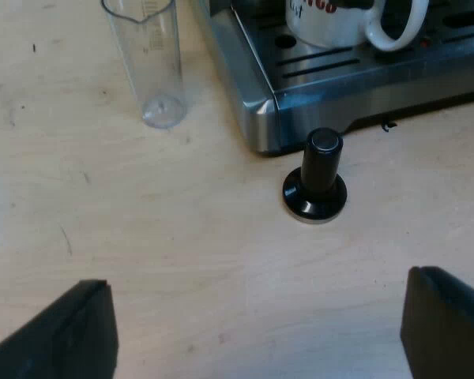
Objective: Place mug into machine
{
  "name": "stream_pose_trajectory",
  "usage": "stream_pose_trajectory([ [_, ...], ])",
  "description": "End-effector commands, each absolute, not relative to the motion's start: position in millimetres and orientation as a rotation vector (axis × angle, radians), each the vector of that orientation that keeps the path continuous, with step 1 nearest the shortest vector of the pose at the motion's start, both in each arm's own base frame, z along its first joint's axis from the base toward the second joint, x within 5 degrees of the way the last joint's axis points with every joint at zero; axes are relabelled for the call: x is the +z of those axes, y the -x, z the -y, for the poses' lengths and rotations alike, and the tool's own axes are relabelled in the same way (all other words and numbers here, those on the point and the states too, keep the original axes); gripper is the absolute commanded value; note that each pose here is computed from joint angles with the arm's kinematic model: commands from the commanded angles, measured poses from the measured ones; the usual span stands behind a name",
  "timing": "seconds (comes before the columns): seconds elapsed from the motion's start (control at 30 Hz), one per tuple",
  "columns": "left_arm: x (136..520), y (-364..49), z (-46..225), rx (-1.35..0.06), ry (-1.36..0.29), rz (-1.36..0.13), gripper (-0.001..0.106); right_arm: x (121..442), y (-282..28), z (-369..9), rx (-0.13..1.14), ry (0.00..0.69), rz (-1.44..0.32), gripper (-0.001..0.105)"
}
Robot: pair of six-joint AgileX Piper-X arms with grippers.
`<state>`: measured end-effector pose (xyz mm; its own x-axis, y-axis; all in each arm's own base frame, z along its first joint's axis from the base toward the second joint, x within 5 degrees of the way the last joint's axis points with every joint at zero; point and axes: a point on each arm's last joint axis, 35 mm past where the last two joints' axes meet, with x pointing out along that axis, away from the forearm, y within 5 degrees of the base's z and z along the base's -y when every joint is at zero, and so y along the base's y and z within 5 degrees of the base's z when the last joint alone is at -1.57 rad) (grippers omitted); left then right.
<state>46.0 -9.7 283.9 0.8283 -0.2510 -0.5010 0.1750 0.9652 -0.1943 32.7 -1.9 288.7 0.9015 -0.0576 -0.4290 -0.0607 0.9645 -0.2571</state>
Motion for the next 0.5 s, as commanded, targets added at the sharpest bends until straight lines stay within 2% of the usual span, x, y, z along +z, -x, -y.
stream_pose_trajectory([
  [0.03,289.0,-36.0,9.3,-0.24,0.125,-0.467,0.074,292.0,-29.2,2.4,-0.007,0.27,-0.415,0.054],
  [0.1,290.3,-29.3,9.0,-0.242,0.122,-0.426,0.074,291.7,-29.1,2.4,-0.007,0.271,-0.418,0.054],
  [0.5,292.0,-29.1,8.8,-0.236,0.127,-0.417,0.074,293.3,-28.2,4.1,-0.051,0.28,-0.418,0.054],
])
